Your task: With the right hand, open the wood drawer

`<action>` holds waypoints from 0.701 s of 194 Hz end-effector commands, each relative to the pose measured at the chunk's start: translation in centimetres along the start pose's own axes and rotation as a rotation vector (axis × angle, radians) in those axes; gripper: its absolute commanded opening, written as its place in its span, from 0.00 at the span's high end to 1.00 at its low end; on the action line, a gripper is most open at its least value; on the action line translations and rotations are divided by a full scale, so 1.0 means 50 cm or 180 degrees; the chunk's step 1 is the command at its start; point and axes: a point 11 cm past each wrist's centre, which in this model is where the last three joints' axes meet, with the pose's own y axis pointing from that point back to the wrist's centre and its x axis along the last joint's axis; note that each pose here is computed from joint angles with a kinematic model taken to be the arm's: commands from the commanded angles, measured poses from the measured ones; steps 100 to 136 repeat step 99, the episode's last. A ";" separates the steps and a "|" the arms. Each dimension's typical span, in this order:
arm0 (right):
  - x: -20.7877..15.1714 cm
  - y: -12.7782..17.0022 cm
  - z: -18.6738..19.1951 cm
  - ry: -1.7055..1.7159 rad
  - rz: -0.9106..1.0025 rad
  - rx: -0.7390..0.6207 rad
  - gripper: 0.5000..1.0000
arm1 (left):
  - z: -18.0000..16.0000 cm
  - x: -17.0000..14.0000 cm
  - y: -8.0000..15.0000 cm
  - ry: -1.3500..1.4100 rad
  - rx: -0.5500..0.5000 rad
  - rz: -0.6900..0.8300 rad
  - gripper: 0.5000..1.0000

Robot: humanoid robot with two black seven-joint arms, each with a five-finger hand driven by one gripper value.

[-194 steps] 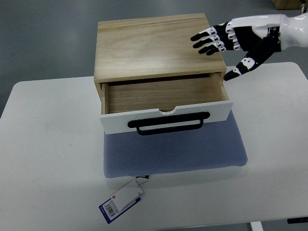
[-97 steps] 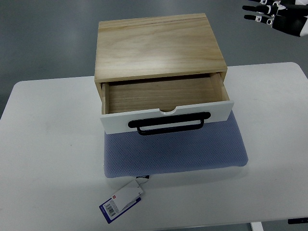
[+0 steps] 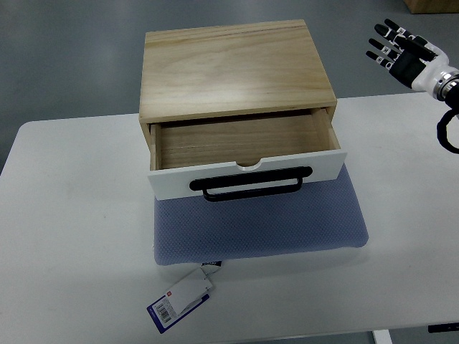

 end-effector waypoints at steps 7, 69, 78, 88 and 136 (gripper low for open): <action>0.012 0.004 0.043 -0.0052 0.0040 -0.0104 0.12 | 0.000 0.000 0.000 0.0000 0.0002 0.0000 0.00; 0.011 0.006 0.064 -0.0088 0.0002 -0.0162 0.12 | 0.000 0.000 0.000 -0.0004 -0.0002 0.0000 0.00; 0.012 0.006 0.074 -0.0102 0.0004 -0.0196 0.12 | 0.000 0.000 0.000 0.0000 0.0002 0.0000 0.00; 0.012 0.006 0.079 -0.0109 0.0004 -0.0208 0.12 | 0.000 0.000 0.000 0.0000 -0.0003 0.0000 0.00; 0.011 0.006 0.083 -0.0110 -0.0004 -0.0229 0.12 | 0.000 0.000 0.000 0.0000 -0.0003 0.0000 0.00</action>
